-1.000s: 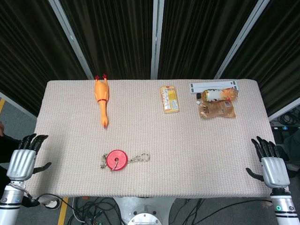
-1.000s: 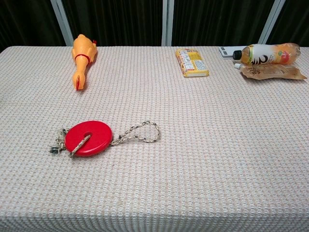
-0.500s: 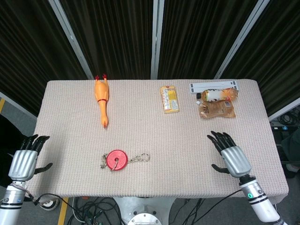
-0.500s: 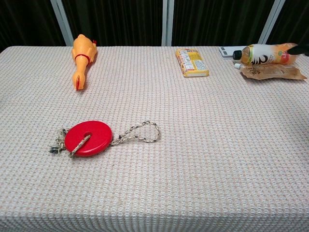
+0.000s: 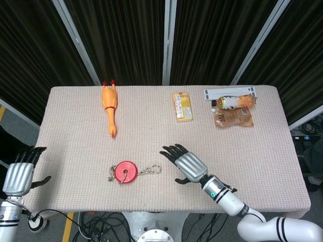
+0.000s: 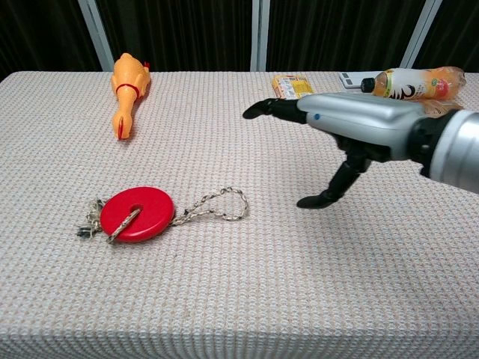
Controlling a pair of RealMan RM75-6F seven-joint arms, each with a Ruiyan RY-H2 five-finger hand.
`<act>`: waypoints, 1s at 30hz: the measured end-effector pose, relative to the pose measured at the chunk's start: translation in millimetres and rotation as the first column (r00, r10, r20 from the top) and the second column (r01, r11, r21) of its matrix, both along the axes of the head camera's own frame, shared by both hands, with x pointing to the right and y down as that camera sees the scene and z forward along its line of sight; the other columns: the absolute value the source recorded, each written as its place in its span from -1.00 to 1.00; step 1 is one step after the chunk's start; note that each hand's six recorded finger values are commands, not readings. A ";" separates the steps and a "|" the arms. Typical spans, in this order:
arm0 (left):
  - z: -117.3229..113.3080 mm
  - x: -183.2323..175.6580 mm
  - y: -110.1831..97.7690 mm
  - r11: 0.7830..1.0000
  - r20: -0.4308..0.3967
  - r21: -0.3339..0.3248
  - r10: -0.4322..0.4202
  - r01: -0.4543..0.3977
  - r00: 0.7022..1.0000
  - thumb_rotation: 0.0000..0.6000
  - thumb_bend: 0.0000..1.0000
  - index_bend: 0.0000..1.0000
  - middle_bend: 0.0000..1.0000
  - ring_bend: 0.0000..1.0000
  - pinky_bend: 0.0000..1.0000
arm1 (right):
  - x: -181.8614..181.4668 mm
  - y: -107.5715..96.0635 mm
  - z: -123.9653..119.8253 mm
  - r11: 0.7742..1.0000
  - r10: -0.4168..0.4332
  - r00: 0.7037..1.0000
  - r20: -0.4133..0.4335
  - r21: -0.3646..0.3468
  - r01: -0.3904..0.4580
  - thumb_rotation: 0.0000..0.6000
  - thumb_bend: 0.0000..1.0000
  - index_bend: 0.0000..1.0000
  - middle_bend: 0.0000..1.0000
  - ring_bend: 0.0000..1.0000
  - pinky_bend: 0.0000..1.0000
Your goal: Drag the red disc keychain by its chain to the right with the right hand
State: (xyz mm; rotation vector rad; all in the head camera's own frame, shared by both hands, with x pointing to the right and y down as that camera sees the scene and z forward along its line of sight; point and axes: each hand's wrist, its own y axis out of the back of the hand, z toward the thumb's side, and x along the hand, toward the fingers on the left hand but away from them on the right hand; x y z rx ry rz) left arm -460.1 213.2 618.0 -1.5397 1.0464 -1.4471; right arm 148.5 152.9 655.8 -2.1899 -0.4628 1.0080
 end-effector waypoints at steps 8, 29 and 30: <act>0.3 -7.3 1.3 1.000 0.006 0.000 -0.019 0.019 1.000 1.00 -0.96 -0.66 -0.65 -0.81 -0.71 | -44.1 1.6 30.2 0.995 -0.016 1.000 -0.026 -0.095 0.014 1.00 -0.80 -1.00 -1.00 -1.00 -1.00; 0.0 -11.2 2.5 1.000 0.003 0.002 -0.025 0.025 1.000 1.00 -0.96 -0.66 -0.65 -0.81 -0.71 | -59.0 18.2 46.7 0.990 -0.011 0.998 -0.055 -0.141 0.003 1.00 -0.72 -1.00 -0.55 -1.00 -1.00; 0.2 -11.2 2.6 1.000 0.003 0.001 -0.025 0.025 1.000 1.00 -0.96 -0.66 -0.65 -0.81 -0.71 | -59.6 18.6 46.6 0.990 -0.010 0.999 -0.053 -0.144 0.002 1.00 -0.71 -1.00 -0.54 -1.00 -1.00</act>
